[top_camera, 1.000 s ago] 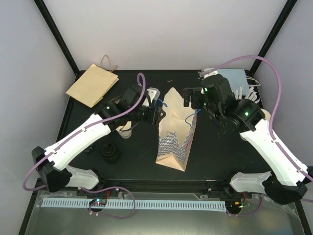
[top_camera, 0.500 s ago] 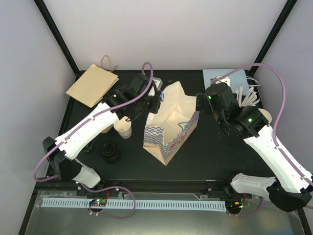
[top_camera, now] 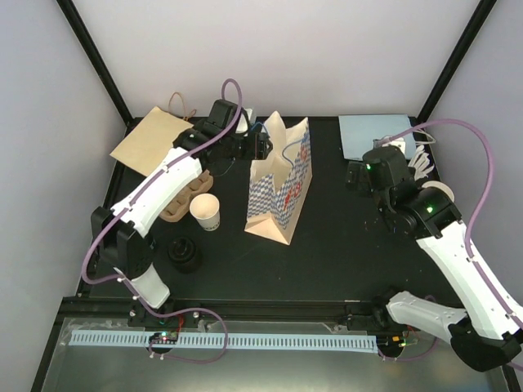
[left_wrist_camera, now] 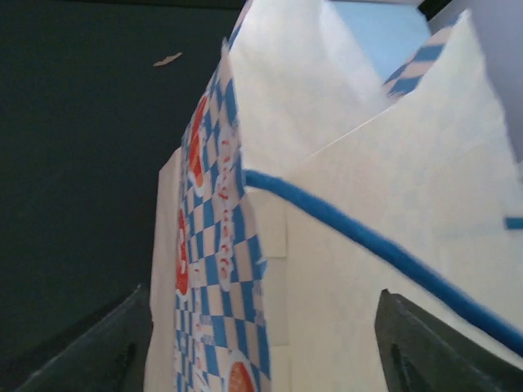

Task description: Pack the takeout coffee

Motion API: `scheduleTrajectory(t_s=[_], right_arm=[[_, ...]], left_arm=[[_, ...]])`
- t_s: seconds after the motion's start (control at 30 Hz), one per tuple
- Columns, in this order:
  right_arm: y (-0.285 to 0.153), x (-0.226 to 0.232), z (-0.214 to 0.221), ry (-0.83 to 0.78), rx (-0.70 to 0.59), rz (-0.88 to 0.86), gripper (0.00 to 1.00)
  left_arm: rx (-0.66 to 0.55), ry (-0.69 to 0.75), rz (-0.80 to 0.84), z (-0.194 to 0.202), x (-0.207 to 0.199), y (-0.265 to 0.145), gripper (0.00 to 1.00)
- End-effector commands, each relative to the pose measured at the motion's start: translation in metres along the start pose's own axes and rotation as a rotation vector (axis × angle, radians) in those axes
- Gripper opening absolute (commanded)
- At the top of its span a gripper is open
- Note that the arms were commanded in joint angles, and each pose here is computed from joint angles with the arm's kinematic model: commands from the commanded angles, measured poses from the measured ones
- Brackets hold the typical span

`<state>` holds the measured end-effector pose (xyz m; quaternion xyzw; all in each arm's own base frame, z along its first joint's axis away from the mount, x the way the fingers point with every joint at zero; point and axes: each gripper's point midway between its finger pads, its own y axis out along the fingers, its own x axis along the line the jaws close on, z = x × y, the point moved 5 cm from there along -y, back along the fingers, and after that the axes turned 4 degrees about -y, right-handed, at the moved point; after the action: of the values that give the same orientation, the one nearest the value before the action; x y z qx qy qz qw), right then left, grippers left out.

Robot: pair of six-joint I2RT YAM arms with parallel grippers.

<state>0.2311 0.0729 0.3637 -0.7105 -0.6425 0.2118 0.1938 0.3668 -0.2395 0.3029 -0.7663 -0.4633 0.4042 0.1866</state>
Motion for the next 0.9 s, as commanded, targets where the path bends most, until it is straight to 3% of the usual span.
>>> scheduleTrajectory(t_s=[0.0,0.27,0.37,0.5,0.6,0.87], right_arm=[[-0.004,-0.004,0.005,0.014,-0.009,-0.018,1.00],[-0.009,-0.001,0.013,0.038,-0.046,-0.113,1.00],[-0.010,0.006,0.017,0.015,-0.053,-0.177,1.00],[-0.017,0.014,0.022,0.006,-0.091,-0.294,1.00],[-0.021,0.017,0.026,0.018,-0.117,-0.354,1.00],[-0.016,0.035,0.054,0.029,-0.075,-0.517,1.00]], left_arm=[[-0.078,0.009,0.129,-0.021,-0.027,-0.049,0.81],[-0.293,0.061,0.076,0.011,0.002,-0.169,0.98],[-0.313,0.038,0.005,0.028,0.033,-0.187,0.99],[-0.241,-0.012,-0.185,0.050,0.091,-0.181,0.98],[-0.175,-0.069,-0.304,0.062,0.132,-0.163,0.93],[-0.056,-0.061,-0.213,0.051,0.151,-0.092,0.85]])
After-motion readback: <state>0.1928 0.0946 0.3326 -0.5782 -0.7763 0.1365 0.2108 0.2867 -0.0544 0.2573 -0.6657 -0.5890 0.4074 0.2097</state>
